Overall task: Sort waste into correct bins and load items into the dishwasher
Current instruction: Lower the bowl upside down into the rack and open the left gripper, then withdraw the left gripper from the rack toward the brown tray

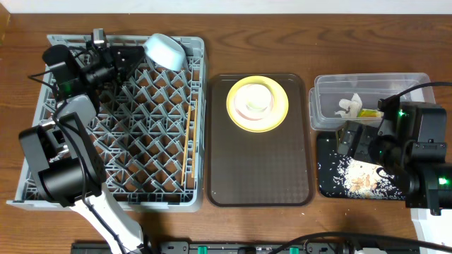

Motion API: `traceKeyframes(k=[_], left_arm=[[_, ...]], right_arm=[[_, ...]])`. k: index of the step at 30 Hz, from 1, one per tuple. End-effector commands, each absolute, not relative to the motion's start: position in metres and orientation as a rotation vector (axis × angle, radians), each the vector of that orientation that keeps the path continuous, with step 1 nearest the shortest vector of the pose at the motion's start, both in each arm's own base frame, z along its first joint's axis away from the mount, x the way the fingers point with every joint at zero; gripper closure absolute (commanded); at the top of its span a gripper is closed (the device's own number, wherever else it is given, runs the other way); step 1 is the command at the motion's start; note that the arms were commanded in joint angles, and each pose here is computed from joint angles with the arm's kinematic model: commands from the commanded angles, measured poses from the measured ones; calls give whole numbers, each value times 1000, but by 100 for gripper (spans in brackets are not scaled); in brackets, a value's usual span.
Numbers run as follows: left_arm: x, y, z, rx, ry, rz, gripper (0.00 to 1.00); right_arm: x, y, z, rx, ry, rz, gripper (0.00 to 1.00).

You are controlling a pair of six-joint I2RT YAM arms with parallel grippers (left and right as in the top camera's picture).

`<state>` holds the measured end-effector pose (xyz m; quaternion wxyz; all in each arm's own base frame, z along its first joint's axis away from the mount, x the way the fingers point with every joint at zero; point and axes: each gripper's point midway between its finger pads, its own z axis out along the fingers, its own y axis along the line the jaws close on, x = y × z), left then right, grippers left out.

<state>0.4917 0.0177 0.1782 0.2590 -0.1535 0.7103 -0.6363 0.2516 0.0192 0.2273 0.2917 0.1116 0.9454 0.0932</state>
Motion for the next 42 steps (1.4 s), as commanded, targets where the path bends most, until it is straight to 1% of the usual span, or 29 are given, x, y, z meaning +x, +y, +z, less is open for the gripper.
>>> traceKeyframes(k=[1,5,8,13,17,21,23,26,28,31,35,42], left_arm=[[494,23,179,-377,1914,-1693,73],[494,23,179,-377,1914,-1694,72],[493,23,180,-392,1915,-1705,68],[492,22,191,-394,1910,-1709,68],[489,21,218,-360,1883,-1669,69],[488,25,267,-340,1808,-1547,71],[486,26,296,-331,1759,-1459,72],[481,24,320,-361,1735,-1323,72],[478,20,320,-398,1766,-1222,72],[474,10,305,-428,1892,-1066,73],[472,3,286,-419,2103,-731,73],[483,2,298,-313,2158,-172,73]], right_arm=[[251,18,228,311,2518,241,1],[251,18,228,311,2518,241,1],[251,18,228,311,2518,241,1],[251,18,228,311,2518,241,1],[251,18,228,311,2518,241,1],[251,18,228,311,2518,241,1],[251,18,228,311,2518,241,1],[251,18,228,311,2518,241,1],[251,18,228,311,2518,241,1],[251,18,228,311,2518,241,1],[251,18,228,311,2518,241,1],[251,18,228,311,2518,241,1]])
